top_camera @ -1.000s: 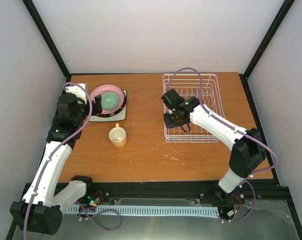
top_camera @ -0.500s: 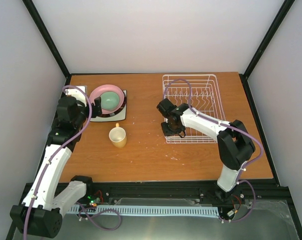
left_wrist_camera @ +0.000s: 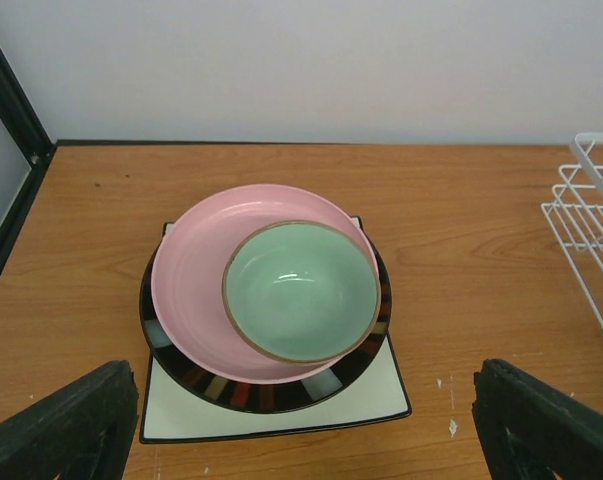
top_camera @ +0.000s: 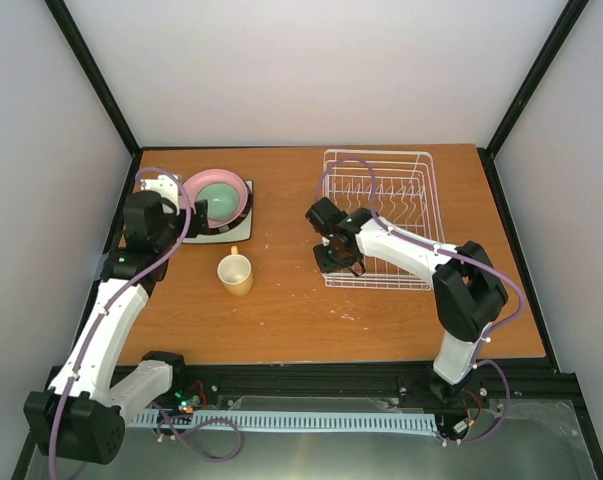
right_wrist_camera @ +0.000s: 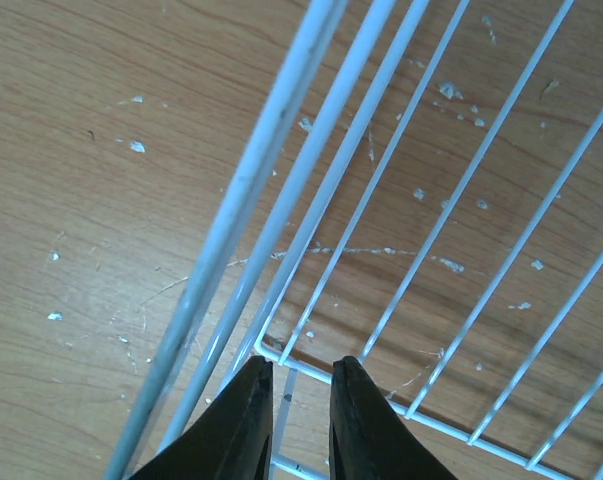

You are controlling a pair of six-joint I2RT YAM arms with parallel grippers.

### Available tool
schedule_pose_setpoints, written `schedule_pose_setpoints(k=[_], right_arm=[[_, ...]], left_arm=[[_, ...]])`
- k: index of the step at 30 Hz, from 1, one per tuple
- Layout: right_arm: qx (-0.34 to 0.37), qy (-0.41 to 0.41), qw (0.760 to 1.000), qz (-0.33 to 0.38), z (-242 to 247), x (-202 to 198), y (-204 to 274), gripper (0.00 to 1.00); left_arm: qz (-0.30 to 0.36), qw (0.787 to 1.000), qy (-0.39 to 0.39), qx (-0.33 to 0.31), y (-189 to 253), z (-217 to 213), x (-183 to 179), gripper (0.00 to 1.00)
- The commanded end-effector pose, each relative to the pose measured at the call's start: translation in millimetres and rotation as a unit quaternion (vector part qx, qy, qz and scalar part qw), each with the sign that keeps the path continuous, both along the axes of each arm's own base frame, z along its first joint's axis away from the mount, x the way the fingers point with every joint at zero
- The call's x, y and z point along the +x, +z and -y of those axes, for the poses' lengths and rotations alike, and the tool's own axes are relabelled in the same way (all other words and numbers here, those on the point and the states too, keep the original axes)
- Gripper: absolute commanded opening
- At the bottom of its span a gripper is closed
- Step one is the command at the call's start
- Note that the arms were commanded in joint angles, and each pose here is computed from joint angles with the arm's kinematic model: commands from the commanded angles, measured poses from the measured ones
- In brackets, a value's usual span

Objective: Load the mixed dishes into the dish rack

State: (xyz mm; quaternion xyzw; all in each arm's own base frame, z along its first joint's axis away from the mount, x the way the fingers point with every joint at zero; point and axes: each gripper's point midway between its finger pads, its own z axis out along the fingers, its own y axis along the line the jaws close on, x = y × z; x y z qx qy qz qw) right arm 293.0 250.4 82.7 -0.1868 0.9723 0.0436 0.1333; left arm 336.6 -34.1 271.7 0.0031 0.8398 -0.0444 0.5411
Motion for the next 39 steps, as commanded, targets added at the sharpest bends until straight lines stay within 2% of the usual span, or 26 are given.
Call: schedule_pose_setpoints(k=[1, 8, 11, 15, 17, 22, 26, 30, 39], right_arm=[[0.009, 0.017, 1.0, 0.012, -15, 4, 7, 0.19], [-0.008, 0.014, 1.0, 0.026, -8, 8, 14, 0.24], [-0.039, -0.006, 0.998, 0.046, 7, 12, 23, 0.34], [-0.088, -0.058, 0.989, 0.108, 41, 20, 58, 0.44], [-0.097, -0.088, 0.98, 0.153, 58, 23, 85, 0.45], [-0.036, -0.133, 0.958, 0.251, 72, 26, 153, 0.45], [0.002, -0.131, 0.951, 0.28, 68, 30, 186, 0.46], [0.018, -0.117, 0.95, 0.288, 61, 37, 202, 0.47], [0.03, -0.095, 0.955, 0.28, 60, 50, 200, 0.47]], left_arm=[[-0.02, 1.0, 0.004, 0.001, -12, 0, 5, 0.92], [-0.058, 0.997, 0.036, 0.021, -34, -10, 23, 0.92], [-0.072, 0.996, 0.052, 0.031, -42, -17, 33, 0.92], [-0.096, 0.993, 0.068, 0.02, -53, -38, 49, 0.9], [-0.108, 0.992, 0.07, 0.005, -57, -53, 58, 0.86], [-0.14, 0.988, 0.059, 0.003, -69, -69, 89, 0.78], [-0.194, 0.98, 0.031, -0.017, -93, -64, 109, 0.67], [-0.233, 0.972, -0.01, -0.039, -110, -50, 115, 0.63], [-0.281, 0.957, -0.037, -0.053, -132, -42, 108, 0.63]])
